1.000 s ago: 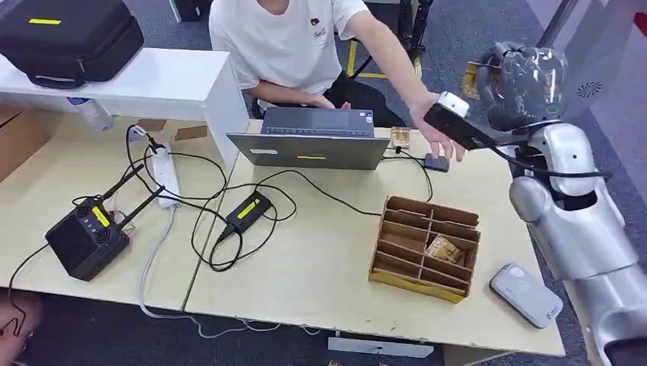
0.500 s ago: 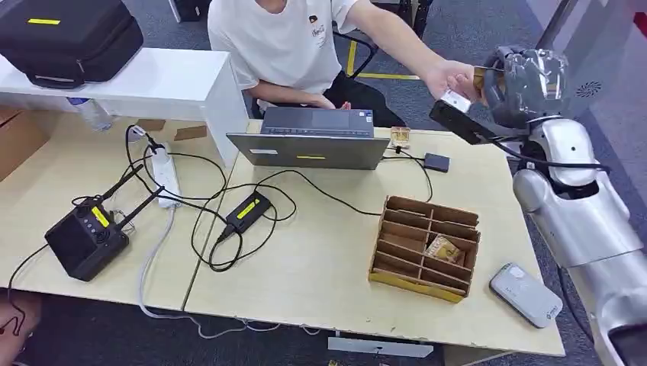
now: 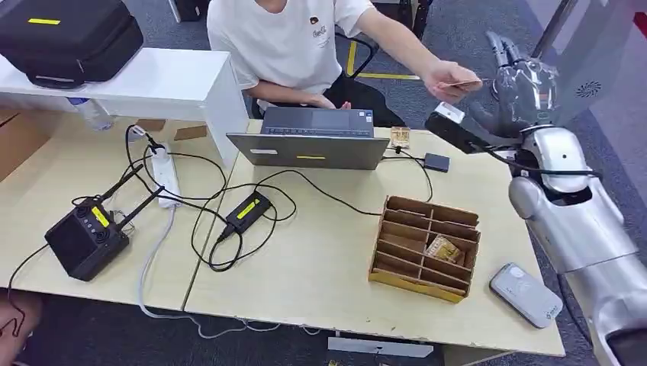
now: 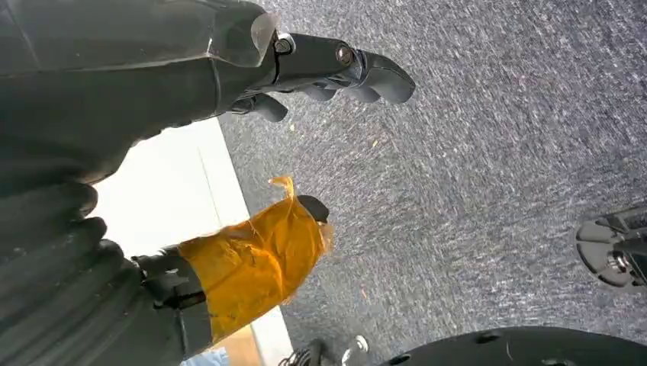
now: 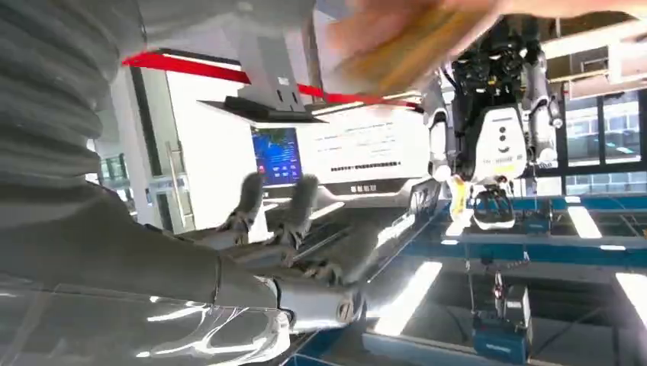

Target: Pass the card to the sensor for recognition and then transmit it.

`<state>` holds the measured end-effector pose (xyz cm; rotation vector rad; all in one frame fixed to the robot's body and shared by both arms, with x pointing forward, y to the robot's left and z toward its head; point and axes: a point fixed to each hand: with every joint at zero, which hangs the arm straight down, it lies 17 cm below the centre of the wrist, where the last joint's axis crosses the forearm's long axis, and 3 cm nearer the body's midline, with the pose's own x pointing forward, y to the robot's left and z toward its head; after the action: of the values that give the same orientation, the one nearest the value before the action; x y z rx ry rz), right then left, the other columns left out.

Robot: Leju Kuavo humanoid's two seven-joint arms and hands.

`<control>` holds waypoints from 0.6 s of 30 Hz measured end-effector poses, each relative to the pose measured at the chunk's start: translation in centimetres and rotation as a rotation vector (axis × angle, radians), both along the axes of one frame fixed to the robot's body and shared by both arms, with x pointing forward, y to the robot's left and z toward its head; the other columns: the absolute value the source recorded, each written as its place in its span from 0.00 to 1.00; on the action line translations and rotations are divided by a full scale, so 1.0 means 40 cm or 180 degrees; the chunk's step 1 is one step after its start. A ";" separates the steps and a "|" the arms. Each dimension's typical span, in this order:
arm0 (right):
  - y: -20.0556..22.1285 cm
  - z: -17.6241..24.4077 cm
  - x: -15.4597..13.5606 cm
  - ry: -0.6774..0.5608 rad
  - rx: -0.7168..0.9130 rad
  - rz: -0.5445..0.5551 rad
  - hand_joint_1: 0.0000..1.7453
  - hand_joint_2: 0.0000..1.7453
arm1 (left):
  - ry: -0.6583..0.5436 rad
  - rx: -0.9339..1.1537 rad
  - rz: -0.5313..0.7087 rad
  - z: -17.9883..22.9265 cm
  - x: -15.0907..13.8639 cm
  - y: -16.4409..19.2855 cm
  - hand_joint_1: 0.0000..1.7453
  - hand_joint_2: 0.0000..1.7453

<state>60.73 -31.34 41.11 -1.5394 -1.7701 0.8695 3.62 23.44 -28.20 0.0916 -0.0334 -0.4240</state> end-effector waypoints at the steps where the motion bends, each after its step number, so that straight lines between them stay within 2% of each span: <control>1: -0.004 -0.004 0.000 0.0007 -0.0013 -0.0011 0.00 1.00 | 0.0003 0.0001 0.0000 0.000 0.000 0.000 0.00 1.00; 14: -0.044 -0.024 0.000 0.0052 -0.0087 -0.0108 0.00 1.00 | 0.0017 0.0007 0.0003 0.000 -0.003 0.001 0.00 1.00; 18: -0.111 -0.032 0.000 0.0100 -0.0239 -0.0289 0.00 1.00 | 0.0029 0.0009 0.0019 0.000 -0.005 0.001 0.00 1.00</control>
<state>60.73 -35.77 39.83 -1.6319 -1.6491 0.9194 3.42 23.48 -28.21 0.0924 -0.0237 -0.4183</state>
